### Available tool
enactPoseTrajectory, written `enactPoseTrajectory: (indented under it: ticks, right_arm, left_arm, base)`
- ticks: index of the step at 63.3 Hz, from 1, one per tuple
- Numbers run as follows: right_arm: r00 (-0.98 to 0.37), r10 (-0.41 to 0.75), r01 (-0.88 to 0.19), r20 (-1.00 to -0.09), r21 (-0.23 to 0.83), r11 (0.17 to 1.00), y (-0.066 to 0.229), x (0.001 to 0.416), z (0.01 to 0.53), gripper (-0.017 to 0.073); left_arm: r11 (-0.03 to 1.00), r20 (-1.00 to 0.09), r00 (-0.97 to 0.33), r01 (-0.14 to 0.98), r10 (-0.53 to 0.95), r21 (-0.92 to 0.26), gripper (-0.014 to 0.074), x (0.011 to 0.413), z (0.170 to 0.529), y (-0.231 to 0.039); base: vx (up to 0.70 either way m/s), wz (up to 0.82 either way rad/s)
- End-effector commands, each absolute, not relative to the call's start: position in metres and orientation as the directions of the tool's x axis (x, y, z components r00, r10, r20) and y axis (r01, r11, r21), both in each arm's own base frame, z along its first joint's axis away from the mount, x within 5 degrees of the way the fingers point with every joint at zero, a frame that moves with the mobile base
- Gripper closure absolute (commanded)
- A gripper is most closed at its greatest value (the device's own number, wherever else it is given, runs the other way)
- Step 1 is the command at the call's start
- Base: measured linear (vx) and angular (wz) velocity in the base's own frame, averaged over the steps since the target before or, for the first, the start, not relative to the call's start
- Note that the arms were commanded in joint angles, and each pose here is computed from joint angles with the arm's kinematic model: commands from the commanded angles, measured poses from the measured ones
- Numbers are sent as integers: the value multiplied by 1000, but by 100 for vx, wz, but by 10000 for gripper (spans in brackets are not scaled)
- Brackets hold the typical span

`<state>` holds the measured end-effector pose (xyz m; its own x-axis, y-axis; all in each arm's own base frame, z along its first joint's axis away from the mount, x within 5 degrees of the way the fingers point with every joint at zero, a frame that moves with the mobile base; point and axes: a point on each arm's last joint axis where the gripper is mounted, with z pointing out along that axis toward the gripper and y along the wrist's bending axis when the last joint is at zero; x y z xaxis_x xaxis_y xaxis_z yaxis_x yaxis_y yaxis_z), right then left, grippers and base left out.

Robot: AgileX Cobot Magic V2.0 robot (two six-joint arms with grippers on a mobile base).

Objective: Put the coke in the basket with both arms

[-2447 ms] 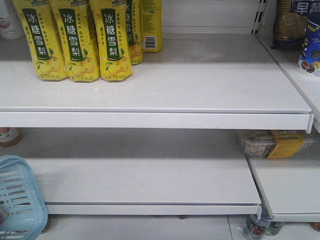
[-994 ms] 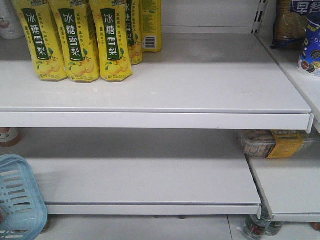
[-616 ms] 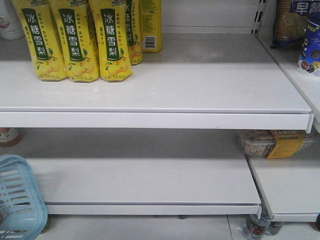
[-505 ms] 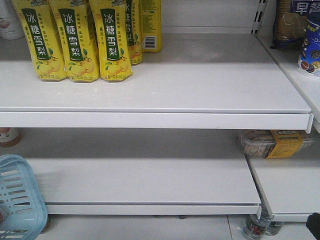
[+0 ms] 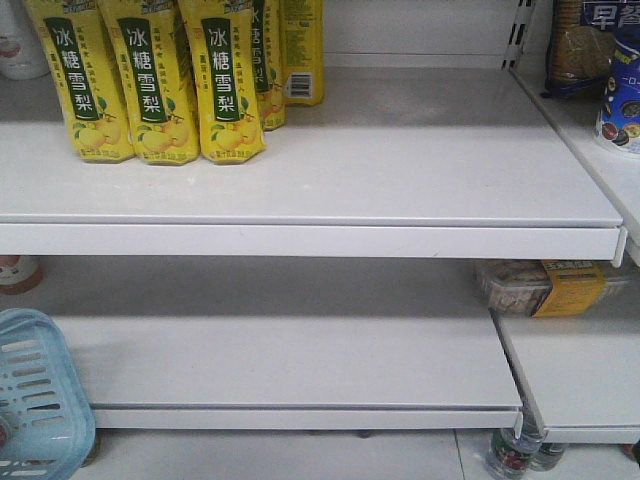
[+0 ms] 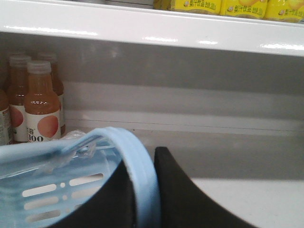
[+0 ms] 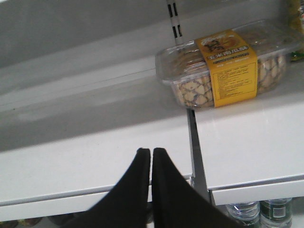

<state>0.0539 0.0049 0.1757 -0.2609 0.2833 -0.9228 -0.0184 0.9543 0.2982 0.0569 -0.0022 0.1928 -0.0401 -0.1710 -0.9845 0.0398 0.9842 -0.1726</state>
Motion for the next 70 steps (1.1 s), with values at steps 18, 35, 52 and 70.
enactPoseTrajectory:
  ticks: [18,35,52,70]
  right_arm:
    - [187,78,-88,-979,63,994,5,54,212,564]
    - [180,134,-91,-975,119,989,5,54,212,564]
    - [153,140,-82,-978,129,988,4,55,209,564]
    - [153,140,-82,-978,128,988,4,55,209,564]
  left_arm:
    - [990,-982,139,85,-124,-113,600,55,208,-4]
    - [990,-982,139,85,-124,-113,600,55,208,-4]
    - [990,-982,139,85,-124,-113,600,55,208,-4]
    - [990,-982,139,85,-124,-113,600,55,208,-4]
  base:
    - [0,0]
    - [0,0]
    - [0,0]
    - [0,0]
